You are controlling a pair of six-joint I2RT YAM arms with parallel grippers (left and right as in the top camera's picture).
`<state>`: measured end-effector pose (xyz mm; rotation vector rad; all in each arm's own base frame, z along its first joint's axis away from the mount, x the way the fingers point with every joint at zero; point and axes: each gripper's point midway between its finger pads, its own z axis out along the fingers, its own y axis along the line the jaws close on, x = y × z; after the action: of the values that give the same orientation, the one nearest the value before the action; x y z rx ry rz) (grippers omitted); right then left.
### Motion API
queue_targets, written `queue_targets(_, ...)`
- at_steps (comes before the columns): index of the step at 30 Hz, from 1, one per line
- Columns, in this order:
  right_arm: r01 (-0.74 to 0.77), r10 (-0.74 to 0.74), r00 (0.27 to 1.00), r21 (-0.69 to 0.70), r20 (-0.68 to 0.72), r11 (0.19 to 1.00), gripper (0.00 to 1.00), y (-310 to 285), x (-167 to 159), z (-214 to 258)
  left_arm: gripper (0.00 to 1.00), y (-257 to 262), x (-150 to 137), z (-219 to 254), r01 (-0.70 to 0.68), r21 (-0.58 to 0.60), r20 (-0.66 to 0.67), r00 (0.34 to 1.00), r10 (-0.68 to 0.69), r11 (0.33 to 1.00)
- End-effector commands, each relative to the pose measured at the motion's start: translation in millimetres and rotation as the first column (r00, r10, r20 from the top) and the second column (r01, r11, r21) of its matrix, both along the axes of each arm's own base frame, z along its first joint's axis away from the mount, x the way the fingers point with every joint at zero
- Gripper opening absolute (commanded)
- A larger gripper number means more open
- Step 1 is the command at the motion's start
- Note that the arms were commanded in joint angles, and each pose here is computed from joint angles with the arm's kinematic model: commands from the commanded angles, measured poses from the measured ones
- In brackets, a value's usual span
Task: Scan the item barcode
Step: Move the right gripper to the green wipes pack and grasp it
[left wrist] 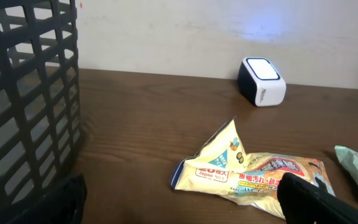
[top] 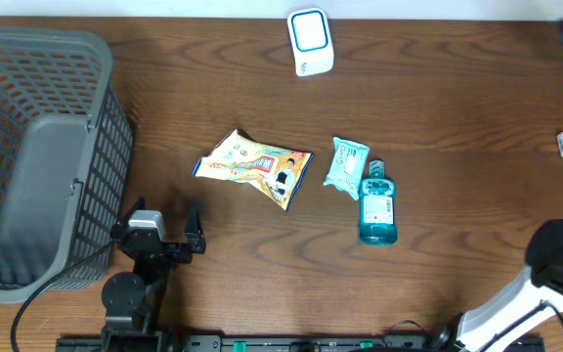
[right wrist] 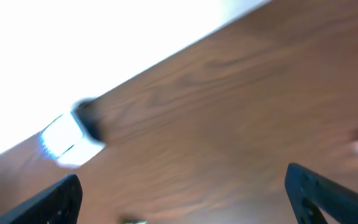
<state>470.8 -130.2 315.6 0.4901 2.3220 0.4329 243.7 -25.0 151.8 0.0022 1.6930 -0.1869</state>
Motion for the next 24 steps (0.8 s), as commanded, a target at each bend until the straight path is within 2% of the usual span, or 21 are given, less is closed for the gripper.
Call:
queue_targets(1,-0.175,0.183,0.98,0.098,-0.077,0.98,0.99,86,5,-20,0.98,-2,0,-16,0.015,0.014,-0.039,0.999,-0.014,1.0)
queue_targets(4,-0.236,0.242,0.933,0.053,-0.267,0.97,0.99,153,-12,-54,0.98,-2,0,-16,0.015,0.014,-0.04,0.999,-0.014,1.0)
queue_targets(6,-0.304,0.297,0.898,0.031,-0.323,0.952,0.99,193,-17,-69,0.98,-2,0,-16,0.015,0.014,-0.039,0.999,-0.014,1.0)
queue_targets(9,-0.504,0.465,0.8,-0.003,-0.38,0.864,0.99,265,-31,-98,0.98,-2,0,-16,0.015,0.014,-0.04,0.999,-0.014,1.0)
queue_targets(10,-0.525,0.458,0.783,-0.053,-0.42,0.849,0.97,275,-35,-110,0.98,-2,0,-16,0.015,0.014,-0.04,0.999,-0.014,1.0)
queue_targets(11,-0.489,0.382,0.788,-0.114,-0.483,0.865,0.93,280,-38,-126,0.98,-2,0,-16,0.015,0.014,-0.04,0.999,-0.014,1.0)
queue_targets(12,-0.429,0.275,0.801,-0.189,-0.532,0.883,0.93,280,-41,-141,0.98,-2,0,-16,0.015,0.014,-0.04,0.999,-0.014,1.0)
queue_targets(13,-0.347,0.125,0.816,-0.306,-0.564,0.886,0.92,279,-44,-162,0.98,-2,0,-16,0.015,0.014,-0.039,0.999,-0.014,1.0)
queue_targets(14,-0.317,0.058,0.817,-0.363,-0.574,0.876,0.89,280,-46,-174,0.98,-2,0,-16,0.015,0.014,-0.04,0.999,-0.014,1.0)
queue_targets(20,-0.314,-0.036,0.764,-0.419,-0.645,0.852,0.75,305,-63,-229,0.98,-2,0,-16,0.015,0.014,-0.04,0.999,-0.014,1.0)
queue_targets(22,-0.281,-0.092,0.738,-0.429,-0.668,0.858,0.67,306,-70,-246,0.98,-2,0,-16,0.015,0.014,-0.04,0.999,-0.014,1.0)
queue_targets(24,-0.262,-0.127,0.722,-0.438,-0.681,0.86,0.62,306,-74,-256,0.98,-2,0,-16,0.015,0.014,-0.04,0.999,-0.014,1.0)
